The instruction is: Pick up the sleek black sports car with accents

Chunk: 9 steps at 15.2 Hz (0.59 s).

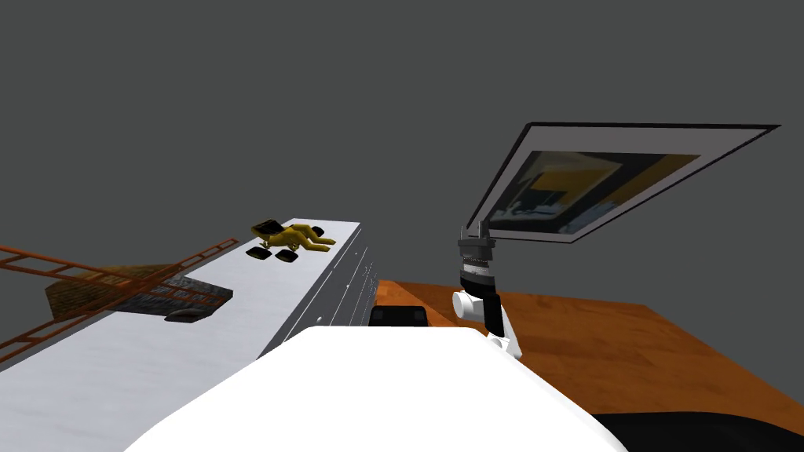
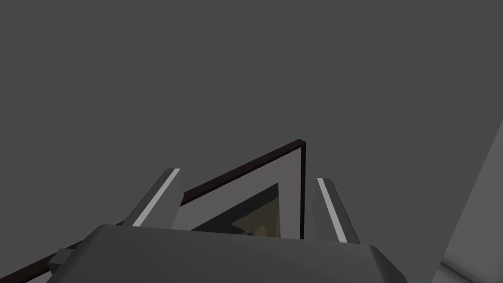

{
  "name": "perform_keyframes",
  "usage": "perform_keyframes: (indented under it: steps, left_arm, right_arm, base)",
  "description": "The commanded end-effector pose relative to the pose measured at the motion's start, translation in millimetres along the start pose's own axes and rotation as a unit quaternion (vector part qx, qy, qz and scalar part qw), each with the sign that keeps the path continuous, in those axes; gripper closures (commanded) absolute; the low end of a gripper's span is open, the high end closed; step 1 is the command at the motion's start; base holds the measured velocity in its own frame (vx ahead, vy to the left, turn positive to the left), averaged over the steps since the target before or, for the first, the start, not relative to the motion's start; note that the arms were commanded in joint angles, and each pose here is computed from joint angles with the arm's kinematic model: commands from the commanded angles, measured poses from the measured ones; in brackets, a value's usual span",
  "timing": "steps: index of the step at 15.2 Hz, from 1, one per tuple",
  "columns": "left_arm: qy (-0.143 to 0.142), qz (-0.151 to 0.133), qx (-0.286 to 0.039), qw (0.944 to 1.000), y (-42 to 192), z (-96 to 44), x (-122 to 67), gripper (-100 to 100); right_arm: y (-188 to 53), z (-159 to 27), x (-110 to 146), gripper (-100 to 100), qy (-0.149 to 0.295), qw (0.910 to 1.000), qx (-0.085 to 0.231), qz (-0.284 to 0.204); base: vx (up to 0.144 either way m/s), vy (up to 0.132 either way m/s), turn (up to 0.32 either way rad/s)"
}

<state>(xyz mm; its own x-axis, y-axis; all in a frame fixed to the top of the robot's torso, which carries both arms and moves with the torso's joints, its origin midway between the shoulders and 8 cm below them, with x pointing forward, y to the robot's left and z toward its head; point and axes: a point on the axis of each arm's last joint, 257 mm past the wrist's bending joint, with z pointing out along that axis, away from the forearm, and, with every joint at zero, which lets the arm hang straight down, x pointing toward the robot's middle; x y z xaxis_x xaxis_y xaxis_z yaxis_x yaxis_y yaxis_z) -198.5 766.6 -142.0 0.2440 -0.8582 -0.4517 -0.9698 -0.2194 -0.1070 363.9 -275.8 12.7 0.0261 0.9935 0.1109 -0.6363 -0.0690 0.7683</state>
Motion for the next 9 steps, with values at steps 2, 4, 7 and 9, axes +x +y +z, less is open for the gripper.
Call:
perform_keyframes:
  steps: [2, 4, 7, 9]
  left_arm:
    - [0.001, 0.007, 0.003, 1.0000, -1.4, 6.5, -4.6, -100]
    - [0.001, 0.011, 0.004, 0.9999, -2.7, 10.2, -7.2, -100]
    - [0.002, 0.010, 0.003, 0.9999, -2.3, 9.3, -4.9, 100]
    - [0.001, 0.010, 0.003, 0.9999, -2.0, 9.1, -5.3, 100]
  right_arm:
    - [0.0, 0.0, 0.0, 0, 0.000, 1.0000, 0.000, 0.000]
    - [0.0, 0.0, 0.0, 0, 0.000, 1.0000, 0.000, 0.000]
    - [0.0, 0.0, 0.0, 0, 0.000, 1.0000, 0.000, 0.000]
    - [0.0, 0.0, 0.0, 0, 0.000, 1.0000, 0.000, 0.000]
  base:
    - [0.054, -0.011, 0.089]
    - [0.051, -0.016, 0.053]
    - [0.014, -0.004, 0.010]
    - [0.000, 0.000, 0.000]
